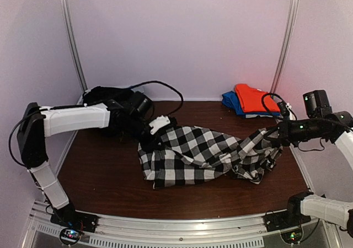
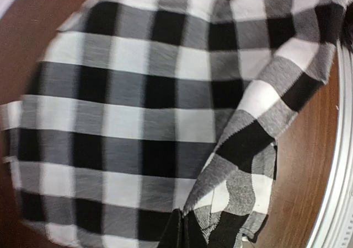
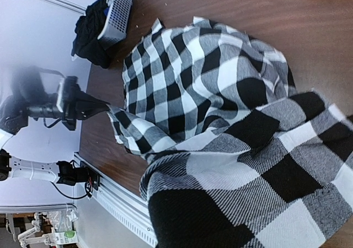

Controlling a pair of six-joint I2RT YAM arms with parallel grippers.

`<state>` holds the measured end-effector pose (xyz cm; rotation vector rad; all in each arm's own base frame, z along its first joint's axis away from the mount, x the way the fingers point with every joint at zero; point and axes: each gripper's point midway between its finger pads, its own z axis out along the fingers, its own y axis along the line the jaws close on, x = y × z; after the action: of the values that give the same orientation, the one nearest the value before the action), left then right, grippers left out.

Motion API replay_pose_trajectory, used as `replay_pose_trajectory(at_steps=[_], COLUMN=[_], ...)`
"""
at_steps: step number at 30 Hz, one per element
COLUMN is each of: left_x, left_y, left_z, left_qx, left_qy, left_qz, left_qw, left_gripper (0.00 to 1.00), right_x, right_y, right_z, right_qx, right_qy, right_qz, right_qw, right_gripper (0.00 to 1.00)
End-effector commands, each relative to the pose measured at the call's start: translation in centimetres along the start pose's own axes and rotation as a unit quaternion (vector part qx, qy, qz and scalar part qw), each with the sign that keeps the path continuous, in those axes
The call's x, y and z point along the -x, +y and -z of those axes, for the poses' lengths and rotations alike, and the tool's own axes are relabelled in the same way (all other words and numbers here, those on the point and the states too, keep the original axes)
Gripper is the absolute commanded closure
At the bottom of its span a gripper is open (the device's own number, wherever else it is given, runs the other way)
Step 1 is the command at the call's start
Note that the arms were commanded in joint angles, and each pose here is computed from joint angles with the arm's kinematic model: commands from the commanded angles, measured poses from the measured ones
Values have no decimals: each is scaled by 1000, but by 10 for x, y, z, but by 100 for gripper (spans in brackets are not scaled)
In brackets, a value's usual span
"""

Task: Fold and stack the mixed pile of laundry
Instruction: Pick up the crumpled shirt from the center of the board, then flatten out the crumpled shirt at the center of the board.

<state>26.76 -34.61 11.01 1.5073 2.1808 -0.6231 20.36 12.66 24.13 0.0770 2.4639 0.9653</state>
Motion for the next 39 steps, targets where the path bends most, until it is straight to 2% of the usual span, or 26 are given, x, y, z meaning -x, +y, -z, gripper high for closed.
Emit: replay_pose_trajectory(at_steps=[1, 3, 5, 10, 13, 18, 24, 28, 31, 34, 39], left_x=[66, 81, 98, 132, 141, 143, 143, 146, 145, 137, 142], left_y=[61, 72, 71, 45, 20, -22, -63, -65, -51, -19, 27], left_z=[132, 184, 227, 319, 361, 415, 448, 458, 455, 442, 397], left_qx=[209, 276, 309, 327, 308, 276, 222, 223, 252, 307, 351], left_qy=[-127, -161, -191, -274, -332, -401, -441, -442, -429, -396, -331], left_qz=[64, 81, 84, 74, 71, 40, 11, 15, 33, 76, 109], left_qw=[968, 944, 928, 901, 889, 873, 870, 869, 867, 862, 869], left_gripper=[100, 100, 100, 100, 100, 100, 100, 100, 100, 100, 100], right_x=[62, 93, 123, 173, 180, 166, 144, 143, 151, 165, 210], right_y=[30, 49, 70, 119, 153, 201, 232, 229, 209, 185, 145], right_z=[31, 49, 72, 122, 148, 198, 236, 233, 217, 196, 157], right_qx=[-8, -5, -8, -10, 18, 75, 130, 128, 94, 53, -5], right_qy=[-79, -114, -151, -208, -227, -278, -311, -303, -294, -287, -288], right_qz=[57, 73, 93, 155, 203, 264, 267, 250, 234, 211, 181], right_qw=[995, 991, 984, 966, 952, 920, 903, 911, 922, 933, 940], right_gripper=[100, 100, 100, 100, 100, 100, 100, 100, 100, 100, 100])
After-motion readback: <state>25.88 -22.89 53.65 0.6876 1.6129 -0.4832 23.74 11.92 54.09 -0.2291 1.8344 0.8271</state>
